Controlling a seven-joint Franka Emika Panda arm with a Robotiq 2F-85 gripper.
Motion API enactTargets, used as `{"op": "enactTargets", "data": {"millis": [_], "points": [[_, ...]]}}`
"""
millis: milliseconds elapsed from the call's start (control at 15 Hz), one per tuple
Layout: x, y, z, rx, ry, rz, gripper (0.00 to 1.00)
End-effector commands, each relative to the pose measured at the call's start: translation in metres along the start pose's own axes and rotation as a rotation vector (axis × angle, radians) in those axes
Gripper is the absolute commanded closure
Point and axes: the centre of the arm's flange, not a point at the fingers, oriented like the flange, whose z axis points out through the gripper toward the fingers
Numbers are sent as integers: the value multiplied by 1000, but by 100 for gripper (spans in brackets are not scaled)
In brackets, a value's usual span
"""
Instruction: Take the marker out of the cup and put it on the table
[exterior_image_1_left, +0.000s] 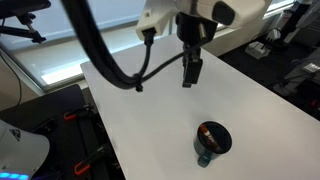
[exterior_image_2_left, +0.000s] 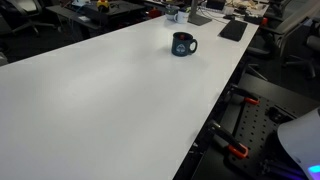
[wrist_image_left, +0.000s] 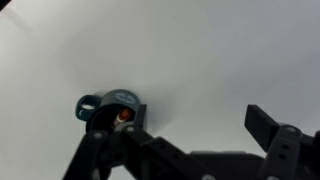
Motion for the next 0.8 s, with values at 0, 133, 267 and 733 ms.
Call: {"op": "enactTargets", "data": {"millis": [0,133,267,733], "points": [[4,3,5,-5,-2,4,0],[5,4,9,-9,-8,4,0],[3,0,6,-6,-4,-2,0],[34,2,47,-58,-38,124,0]]}}
